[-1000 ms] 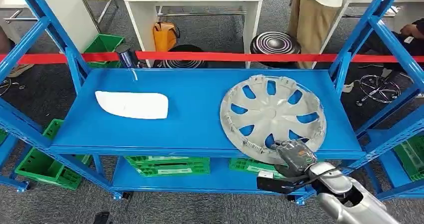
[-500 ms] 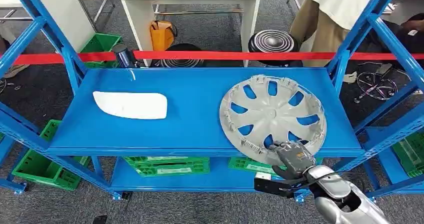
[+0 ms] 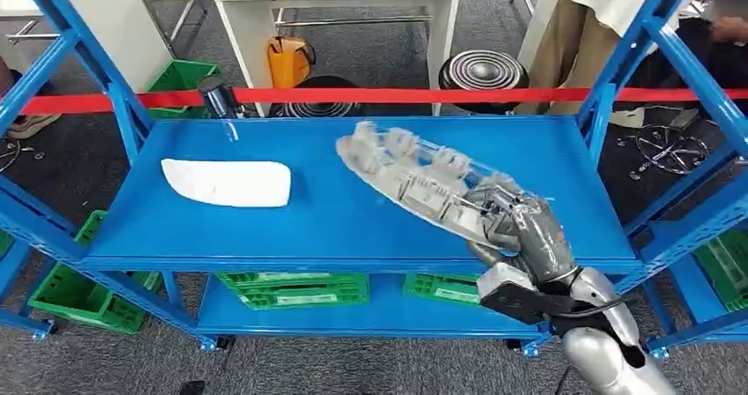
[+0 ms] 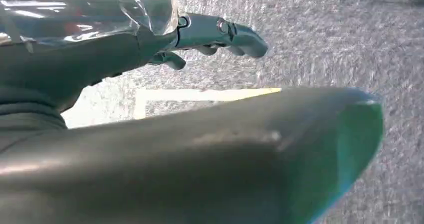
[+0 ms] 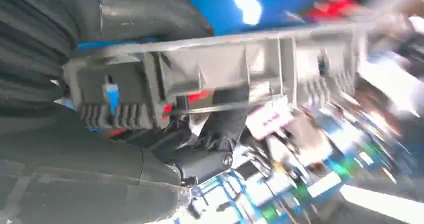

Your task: Take the parts from the cabinet and place them on the table.

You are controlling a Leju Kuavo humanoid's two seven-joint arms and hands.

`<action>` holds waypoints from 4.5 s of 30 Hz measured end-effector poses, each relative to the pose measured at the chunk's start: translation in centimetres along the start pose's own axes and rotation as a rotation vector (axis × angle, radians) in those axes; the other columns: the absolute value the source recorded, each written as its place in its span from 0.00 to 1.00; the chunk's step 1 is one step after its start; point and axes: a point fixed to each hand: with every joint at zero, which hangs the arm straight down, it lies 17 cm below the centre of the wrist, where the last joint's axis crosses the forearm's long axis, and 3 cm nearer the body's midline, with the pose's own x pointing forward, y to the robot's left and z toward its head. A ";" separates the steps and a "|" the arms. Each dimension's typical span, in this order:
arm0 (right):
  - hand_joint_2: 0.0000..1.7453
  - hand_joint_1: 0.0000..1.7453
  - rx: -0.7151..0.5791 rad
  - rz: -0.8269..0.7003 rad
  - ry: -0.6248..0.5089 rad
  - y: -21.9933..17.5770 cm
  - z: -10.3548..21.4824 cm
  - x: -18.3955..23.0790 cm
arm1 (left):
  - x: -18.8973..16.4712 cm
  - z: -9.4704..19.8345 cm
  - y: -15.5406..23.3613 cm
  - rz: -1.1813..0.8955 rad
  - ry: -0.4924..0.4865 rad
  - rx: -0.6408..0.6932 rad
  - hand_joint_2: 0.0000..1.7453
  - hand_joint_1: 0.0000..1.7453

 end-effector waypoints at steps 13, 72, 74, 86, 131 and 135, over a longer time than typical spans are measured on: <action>1.00 1.00 -0.037 -0.731 -0.329 -5.1 -0.7 9.4 | 2.5 -0.1 -0.8 -0.023 -0.107 0.057 0.00 0.00; 1.00 1.00 0.257 -1.459 -0.490 -1.5 5.8 15.2 | 2.4 0.1 -0.8 -0.131 -0.119 0.031 1.00 0.00; 1.00 1.00 0.270 -1.454 -0.505 -1.3 6.0 15.6 | 2.5 0.1 -0.9 -0.151 -0.118 0.027 1.00 0.00; 1.00 1.00 0.286 -1.470 -0.574 -0.9 7.9 17.0 | 1.9 0.0 -2.1 -0.347 -0.065 -0.050 1.00 0.00; 1.00 1.00 0.253 -1.414 -0.600 -1.5 4.8 16.0 | 3.3 -1.4 2.4 -0.355 -0.002 0.049 1.00 0.00; 1.00 1.00 0.238 -1.412 -0.605 -1.7 5.2 16.0 | 3.9 -1.6 2.7 -0.370 -0.010 0.054 1.00 0.00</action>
